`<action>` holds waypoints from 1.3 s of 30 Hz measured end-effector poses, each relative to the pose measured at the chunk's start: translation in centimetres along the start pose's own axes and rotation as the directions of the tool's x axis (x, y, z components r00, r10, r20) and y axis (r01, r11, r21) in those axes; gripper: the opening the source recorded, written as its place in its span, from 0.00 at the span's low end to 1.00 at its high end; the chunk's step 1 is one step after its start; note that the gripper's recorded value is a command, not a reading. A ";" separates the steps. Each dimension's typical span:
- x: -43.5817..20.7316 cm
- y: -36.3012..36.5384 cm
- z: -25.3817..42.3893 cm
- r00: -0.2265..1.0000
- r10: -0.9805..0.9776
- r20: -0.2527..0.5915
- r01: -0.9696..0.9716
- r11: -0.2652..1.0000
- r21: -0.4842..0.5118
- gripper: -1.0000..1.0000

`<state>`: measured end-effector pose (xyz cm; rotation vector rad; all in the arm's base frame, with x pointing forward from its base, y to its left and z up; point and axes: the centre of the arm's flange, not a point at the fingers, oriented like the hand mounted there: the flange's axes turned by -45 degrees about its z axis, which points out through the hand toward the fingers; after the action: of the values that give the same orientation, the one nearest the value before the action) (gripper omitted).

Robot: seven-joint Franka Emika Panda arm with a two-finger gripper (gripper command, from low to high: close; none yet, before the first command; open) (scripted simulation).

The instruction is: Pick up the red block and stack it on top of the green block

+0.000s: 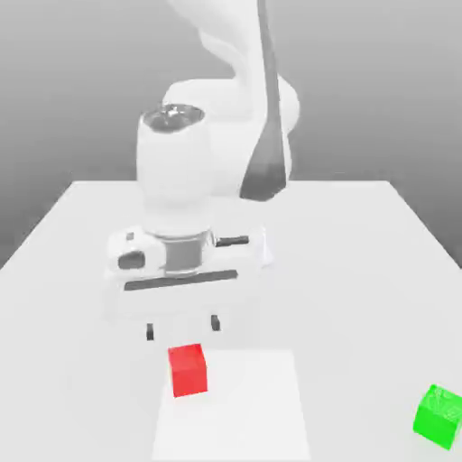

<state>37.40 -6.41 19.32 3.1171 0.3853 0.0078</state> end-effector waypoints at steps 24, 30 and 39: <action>7.6 -9.3 -2.7 0.967 -0.255 0.009 0.255 0.967 -0.002 0.00; 13.6 -21.9 -4.2 0.873 -0.488 0.008 0.488 0.873 0.000 0.00; 15.1 -32.1 0.7 0.776 -0.631 0.003 0.631 0.776 0.005 1.00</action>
<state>44.19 28.39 18.67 2.8095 1.4066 -0.0009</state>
